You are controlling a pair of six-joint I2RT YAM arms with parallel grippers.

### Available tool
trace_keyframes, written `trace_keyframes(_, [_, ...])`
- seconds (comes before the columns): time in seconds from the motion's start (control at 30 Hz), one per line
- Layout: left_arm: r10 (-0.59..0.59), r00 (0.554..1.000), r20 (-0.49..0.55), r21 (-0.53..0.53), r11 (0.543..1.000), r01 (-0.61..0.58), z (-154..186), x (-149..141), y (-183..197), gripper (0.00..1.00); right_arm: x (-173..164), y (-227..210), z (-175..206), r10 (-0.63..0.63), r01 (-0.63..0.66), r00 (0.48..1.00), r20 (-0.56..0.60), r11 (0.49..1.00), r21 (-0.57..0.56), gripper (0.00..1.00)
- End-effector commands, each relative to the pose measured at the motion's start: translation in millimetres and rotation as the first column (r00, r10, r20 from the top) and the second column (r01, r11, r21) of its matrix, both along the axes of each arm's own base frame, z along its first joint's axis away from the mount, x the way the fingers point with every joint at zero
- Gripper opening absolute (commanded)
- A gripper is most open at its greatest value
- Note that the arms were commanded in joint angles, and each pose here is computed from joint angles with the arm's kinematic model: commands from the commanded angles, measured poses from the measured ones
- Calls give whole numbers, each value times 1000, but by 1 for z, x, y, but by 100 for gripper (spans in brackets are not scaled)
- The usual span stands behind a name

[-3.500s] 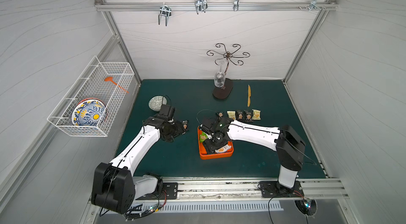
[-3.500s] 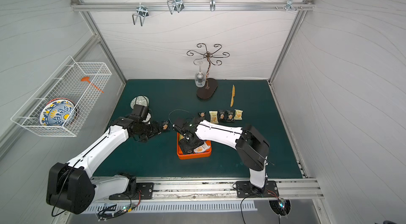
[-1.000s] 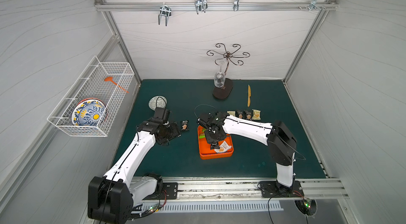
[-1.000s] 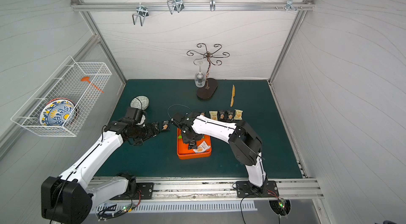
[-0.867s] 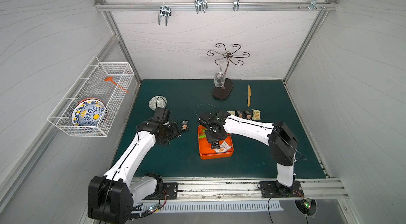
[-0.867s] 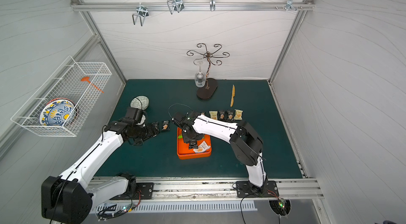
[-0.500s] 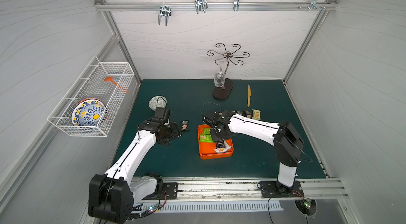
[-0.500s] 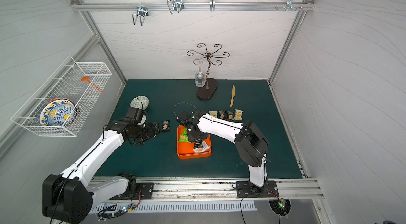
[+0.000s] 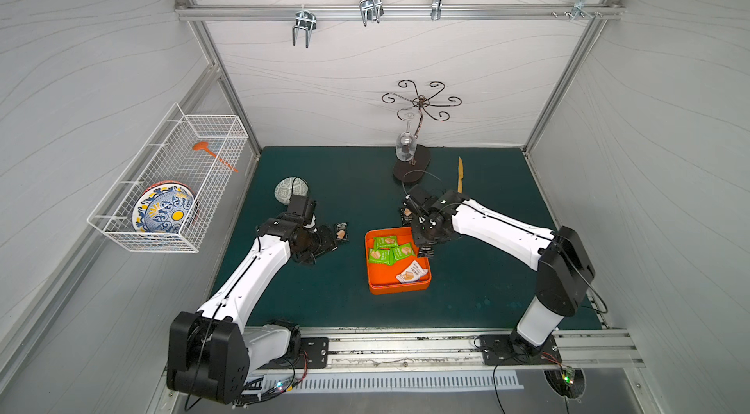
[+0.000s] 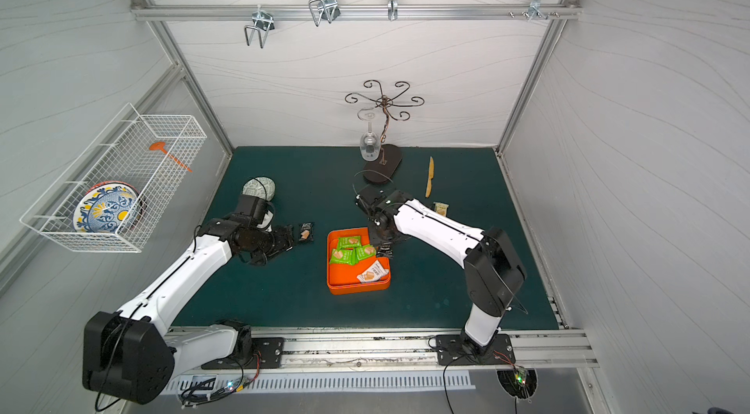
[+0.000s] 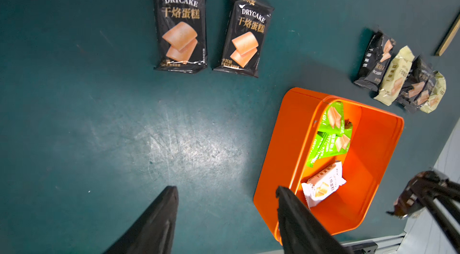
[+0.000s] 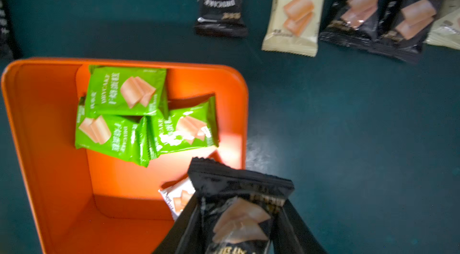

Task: Take the cookies out of the storage box
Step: Place the cookie at the center of the board.

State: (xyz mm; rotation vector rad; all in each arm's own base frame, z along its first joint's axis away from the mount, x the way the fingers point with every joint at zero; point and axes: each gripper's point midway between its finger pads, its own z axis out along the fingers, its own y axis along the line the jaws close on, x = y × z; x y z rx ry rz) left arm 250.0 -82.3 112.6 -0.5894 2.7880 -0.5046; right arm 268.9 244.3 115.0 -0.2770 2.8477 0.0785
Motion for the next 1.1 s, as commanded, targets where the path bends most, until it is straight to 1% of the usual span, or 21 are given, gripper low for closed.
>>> trace_keyframes(0.0, [-4, 999, 38, -29, 1000, 5, 17, 14, -5, 67, 13, -19, 5, 11, -11, 1000, 30, 1000, 22, 44])
trace_keyframes(0.17, [-5, 999, 36, -35, 999, 6, 21, 17, -6, 67, 26, -56, -12, -33, 34, 999, 36, 999, -23, 44])
trace_keyframes(0.37, [9, 999, 32, -47, 999, -7, 22, 17, -8, 67, 36, -85, -43, -101, 101, 995, 16, 995, -26, 44])
trace_keyframes(0.5, [10, 1000, 24, -60, 998, -9, 21, 16, -9, 67, 39, -89, -63, -118, 118, 993, -11, 992, -49, 44])
trace_keyframes(0.7, [10, 1000, 24, -48, 999, -9, 21, 12, -7, 67, 42, -89, -81, -121, 119, 992, -32, 991, -69, 44])
trace_keyframes(1.07, [11, 1000, 23, -48, 999, -10, 17, 9, -7, 67, 37, -87, -99, -127, 120, 988, -83, 990, -77, 46])
